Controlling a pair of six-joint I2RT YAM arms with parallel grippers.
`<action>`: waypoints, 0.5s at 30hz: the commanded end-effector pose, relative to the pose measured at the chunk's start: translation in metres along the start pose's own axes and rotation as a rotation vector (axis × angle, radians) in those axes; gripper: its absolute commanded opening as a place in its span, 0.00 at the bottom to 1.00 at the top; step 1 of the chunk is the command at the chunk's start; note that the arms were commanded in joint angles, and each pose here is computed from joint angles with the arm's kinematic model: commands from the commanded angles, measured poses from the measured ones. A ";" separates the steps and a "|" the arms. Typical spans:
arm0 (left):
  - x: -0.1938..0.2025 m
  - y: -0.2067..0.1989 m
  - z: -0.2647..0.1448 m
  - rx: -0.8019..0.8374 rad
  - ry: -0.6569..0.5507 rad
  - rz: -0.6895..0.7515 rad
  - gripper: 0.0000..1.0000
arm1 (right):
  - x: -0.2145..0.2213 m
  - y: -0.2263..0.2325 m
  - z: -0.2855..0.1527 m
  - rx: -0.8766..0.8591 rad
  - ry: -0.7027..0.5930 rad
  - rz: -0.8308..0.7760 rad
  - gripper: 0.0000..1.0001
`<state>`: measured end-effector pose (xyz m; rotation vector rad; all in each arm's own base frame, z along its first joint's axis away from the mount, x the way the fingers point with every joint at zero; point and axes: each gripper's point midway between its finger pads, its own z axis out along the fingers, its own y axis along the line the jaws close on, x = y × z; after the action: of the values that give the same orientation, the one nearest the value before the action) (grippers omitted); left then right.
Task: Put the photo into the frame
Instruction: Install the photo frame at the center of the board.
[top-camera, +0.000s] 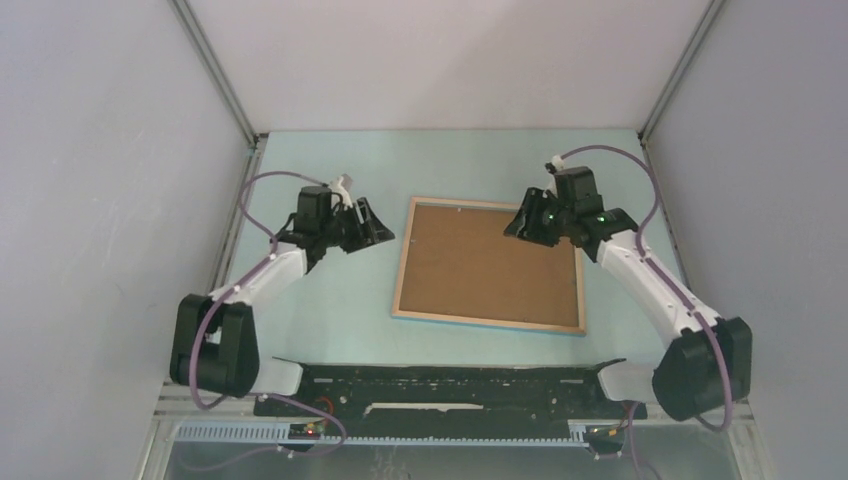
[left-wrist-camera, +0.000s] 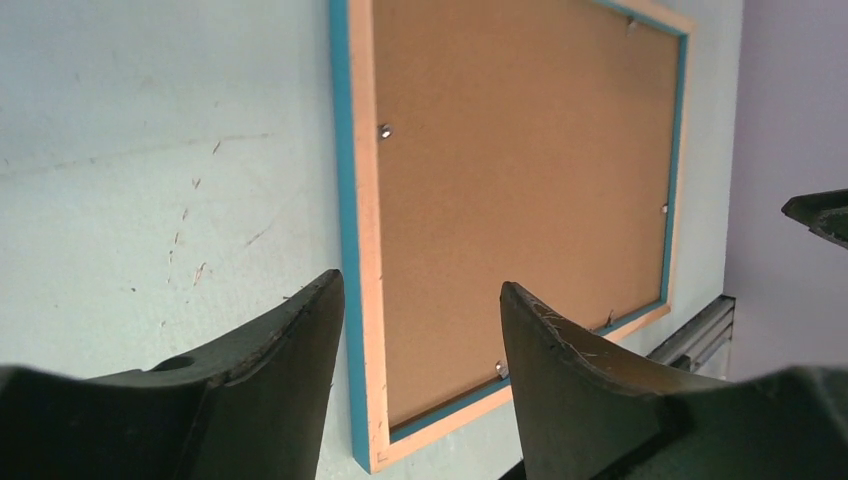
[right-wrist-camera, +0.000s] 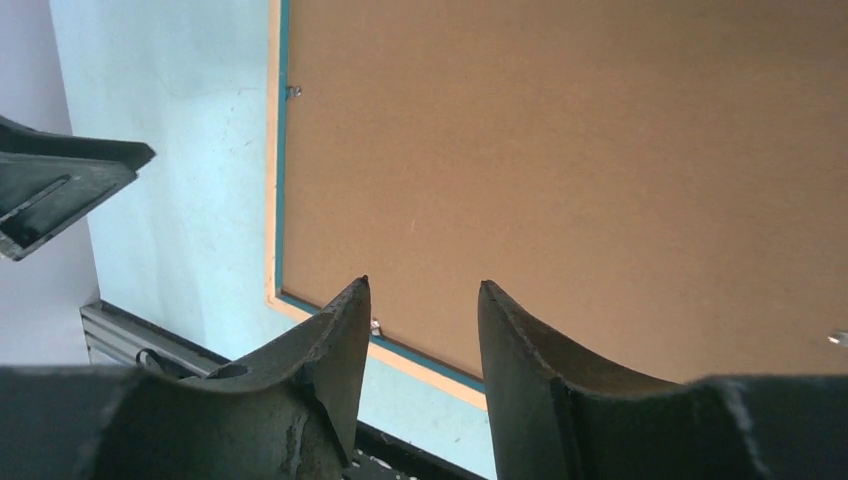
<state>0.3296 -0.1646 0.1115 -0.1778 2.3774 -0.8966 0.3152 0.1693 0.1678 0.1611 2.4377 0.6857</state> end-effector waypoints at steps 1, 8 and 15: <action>-0.039 -0.033 -0.030 0.031 -0.190 0.189 0.65 | -0.012 -0.008 -0.035 0.022 -0.088 -0.057 0.53; -0.039 -0.035 -0.043 0.012 -0.239 0.215 0.73 | 0.003 -0.021 -0.044 0.057 -0.076 -0.186 0.74; -0.058 -0.054 -0.088 0.010 -0.408 0.244 0.79 | 0.073 0.039 -0.014 -0.072 0.142 -0.583 0.99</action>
<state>0.3291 -0.1524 0.1873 -0.0571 2.1155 -0.7535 0.2715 0.1769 0.1720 -0.2316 2.4162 0.5477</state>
